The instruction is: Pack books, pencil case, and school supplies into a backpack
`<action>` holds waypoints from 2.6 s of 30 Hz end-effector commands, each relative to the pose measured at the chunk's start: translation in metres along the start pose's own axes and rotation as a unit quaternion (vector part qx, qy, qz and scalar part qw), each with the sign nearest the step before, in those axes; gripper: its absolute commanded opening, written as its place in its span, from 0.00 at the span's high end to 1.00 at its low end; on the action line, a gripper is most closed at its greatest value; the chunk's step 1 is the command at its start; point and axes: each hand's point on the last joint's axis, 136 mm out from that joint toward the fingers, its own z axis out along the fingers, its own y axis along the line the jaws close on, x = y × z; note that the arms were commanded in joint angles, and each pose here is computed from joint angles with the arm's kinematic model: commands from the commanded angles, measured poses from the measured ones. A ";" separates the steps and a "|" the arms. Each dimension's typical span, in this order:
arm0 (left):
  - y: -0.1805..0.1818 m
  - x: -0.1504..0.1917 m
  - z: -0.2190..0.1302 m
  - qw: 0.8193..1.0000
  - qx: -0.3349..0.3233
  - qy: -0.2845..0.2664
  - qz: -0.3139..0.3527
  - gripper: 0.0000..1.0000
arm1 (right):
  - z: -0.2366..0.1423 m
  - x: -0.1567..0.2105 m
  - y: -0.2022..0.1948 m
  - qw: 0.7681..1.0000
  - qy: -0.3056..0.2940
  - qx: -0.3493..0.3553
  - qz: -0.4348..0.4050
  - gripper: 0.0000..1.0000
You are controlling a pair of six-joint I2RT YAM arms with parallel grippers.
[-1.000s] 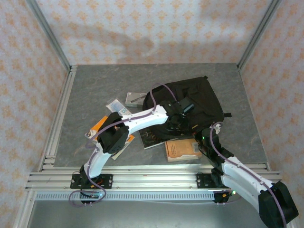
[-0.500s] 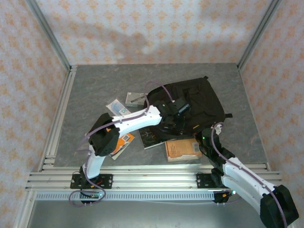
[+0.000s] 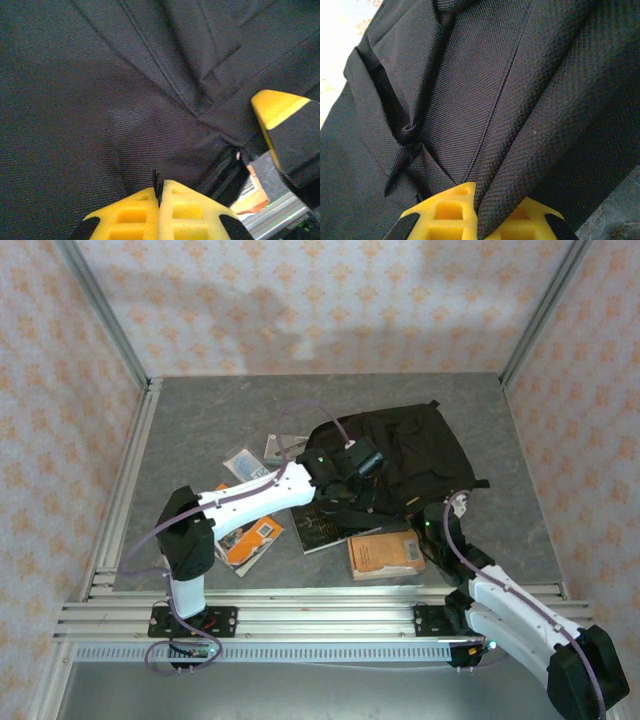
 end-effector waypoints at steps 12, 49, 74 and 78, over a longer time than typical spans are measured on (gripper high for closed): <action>0.054 -0.015 -0.046 0.997 -0.057 -0.051 0.004 1.00 | -0.001 -0.020 -0.007 0.990 -0.012 0.098 -0.105 1.00; -0.017 -0.042 -0.086 0.995 0.050 -0.087 0.025 1.00 | -0.043 -0.061 0.039 0.968 0.106 0.224 0.029 0.19; -0.022 0.005 -0.083 0.993 -0.003 -0.093 0.073 1.00 | -0.053 0.008 0.007 0.948 0.206 0.220 0.105 1.00; -0.004 0.007 -0.079 0.990 -0.043 -0.095 0.091 1.00 | -0.049 0.006 0.003 0.950 0.198 0.226 0.085 1.00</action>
